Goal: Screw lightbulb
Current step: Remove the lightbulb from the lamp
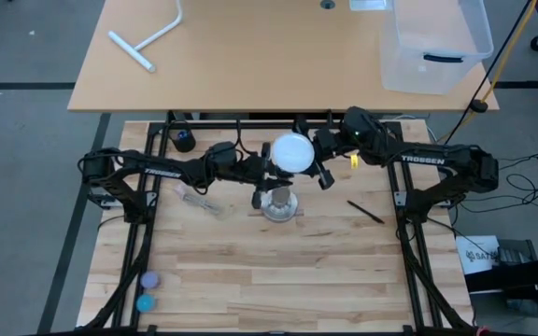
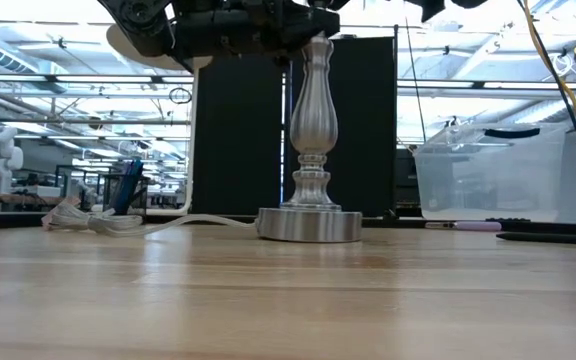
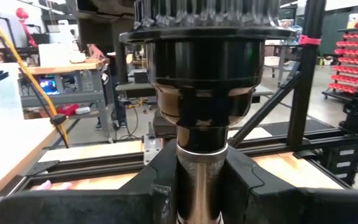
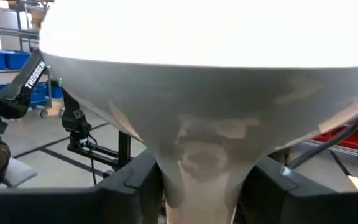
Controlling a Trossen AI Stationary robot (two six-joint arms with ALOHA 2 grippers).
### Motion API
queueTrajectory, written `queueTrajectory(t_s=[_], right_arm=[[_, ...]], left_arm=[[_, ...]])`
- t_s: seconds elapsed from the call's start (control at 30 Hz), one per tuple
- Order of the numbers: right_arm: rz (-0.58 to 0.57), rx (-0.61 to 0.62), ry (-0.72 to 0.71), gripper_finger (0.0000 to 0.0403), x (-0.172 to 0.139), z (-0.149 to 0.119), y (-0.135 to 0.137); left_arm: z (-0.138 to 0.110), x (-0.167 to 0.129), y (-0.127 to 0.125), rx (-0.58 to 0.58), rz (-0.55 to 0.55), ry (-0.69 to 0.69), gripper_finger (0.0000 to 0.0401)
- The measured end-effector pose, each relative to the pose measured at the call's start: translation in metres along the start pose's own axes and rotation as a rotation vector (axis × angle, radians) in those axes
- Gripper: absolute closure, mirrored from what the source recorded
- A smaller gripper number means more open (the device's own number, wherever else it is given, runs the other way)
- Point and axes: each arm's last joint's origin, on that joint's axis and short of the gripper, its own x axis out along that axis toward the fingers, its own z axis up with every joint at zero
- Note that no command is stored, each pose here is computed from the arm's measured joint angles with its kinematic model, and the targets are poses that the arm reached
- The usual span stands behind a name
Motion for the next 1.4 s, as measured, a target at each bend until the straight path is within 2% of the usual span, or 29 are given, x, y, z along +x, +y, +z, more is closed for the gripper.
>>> queueTrajectory(t_s=[0.23,0.37,0.53,0.73,0.9,1.2,1.4], right_arm=[[-0.019,-0.047,0.01,0.0119,0.008,0.013,0.007],[-0.021,-0.052,0.026,0.0085,0.01,0.019,0.007],[-0.12,-0.084,0.094,0.0086,0.002,0.025,0.01],[-0.249,-0.146,0.128,0.0089,-0.02,0.047,0.025],[-0.362,-0.15,0.196,0.0089,-0.041,0.059,0.037],[-0.485,-0.103,0.299,0.0089,-0.048,0.034,0.057],[-0.576,-0.09,0.19,0.0089,-0.032,0.004,0.063]], left_arm=[[-0.003,-0.001,0.0,-0.003,-0.018,0.017,0.0329],[-0.003,-0.001,0.0,-0.005,-0.015,0.018,0.0329],[-0.003,-0.001,0.0,-0.017,-0.001,0.02,0.0329],[-0.003,-0.001,0.0,-0.019,0.003,0.023,0.0329],[-0.004,-0.002,0.001,-0.022,0.008,0.026,0.0329],[-0.004,-0.002,0.002,-0.022,0.034,0.028,0.0329],[-0.004,-0.002,0.003,-0.023,0.079,0.031,0.0329]])
